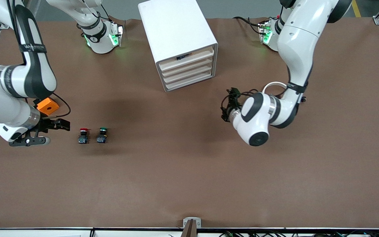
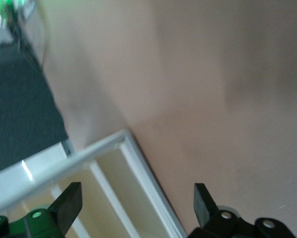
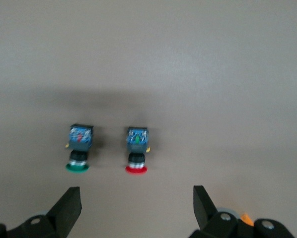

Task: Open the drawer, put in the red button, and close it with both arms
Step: 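Grasp the red button with the right gripper while the left gripper grips the drawer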

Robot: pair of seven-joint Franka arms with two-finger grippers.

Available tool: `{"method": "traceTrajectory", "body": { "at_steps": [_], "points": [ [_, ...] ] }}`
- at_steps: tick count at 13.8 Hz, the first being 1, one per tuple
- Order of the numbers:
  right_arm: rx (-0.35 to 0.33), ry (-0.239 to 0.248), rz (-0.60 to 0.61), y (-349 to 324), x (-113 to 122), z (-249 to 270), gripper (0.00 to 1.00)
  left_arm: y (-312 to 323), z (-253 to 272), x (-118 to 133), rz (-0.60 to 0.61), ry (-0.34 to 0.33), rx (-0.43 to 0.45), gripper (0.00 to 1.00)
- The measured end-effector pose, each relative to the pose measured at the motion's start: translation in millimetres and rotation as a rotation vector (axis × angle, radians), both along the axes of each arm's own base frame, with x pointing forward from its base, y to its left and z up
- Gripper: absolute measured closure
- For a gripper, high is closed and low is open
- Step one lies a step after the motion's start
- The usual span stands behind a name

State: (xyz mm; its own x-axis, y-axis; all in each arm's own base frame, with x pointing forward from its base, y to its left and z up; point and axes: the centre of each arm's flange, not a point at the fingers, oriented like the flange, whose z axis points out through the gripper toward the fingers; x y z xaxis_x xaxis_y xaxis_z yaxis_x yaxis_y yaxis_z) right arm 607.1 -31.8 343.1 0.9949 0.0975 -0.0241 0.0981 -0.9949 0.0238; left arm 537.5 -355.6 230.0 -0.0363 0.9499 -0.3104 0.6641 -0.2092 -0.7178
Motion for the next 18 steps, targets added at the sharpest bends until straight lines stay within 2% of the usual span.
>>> {"method": "traceTrajectory", "body": {
  "at_steps": [1,3,4,6,7,8,9,13,18],
  "points": [
    [0.0,-0.011,0.005,0,-4,-19,0.0,-13,1,-7,0.058,0.053,0.0,0.03],
    [0.0,-0.02,0.008,1,-6,-49,0.0,-23,-4,-15,0.139,0.159,0.013,0.17],
    [-0.001,-0.023,0.009,1,-5,-63,0.0,-24,-9,-18,0.162,0.204,0.028,0.17],
    [-0.001,-0.029,0.011,1,-2,-86,0.0,-32,-18,-28,0.202,0.298,0.064,0.29],
    [-0.002,-0.029,0.011,1,-1,-96,0.0,-37,-23,-33,0.225,0.337,0.089,0.29],
    [-0.002,-0.028,0.012,1,-1,-105,0.0,-43,-27,-38,0.238,0.371,0.112,0.36],
    [-0.002,-0.026,0.008,1,-1,-112,0.0,-49,-30,-45,0.236,0.399,0.13,0.36],
    [-0.001,-0.011,-0.001,3,-3,-129,0.0,-77,-29,-70,0.214,0.448,0.172,0.43],
    [0.0,0.008,0.001,4,-5,-155,0.0,-93,-29,-86,0.191,0.476,0.183,0.43]
  ]
}}
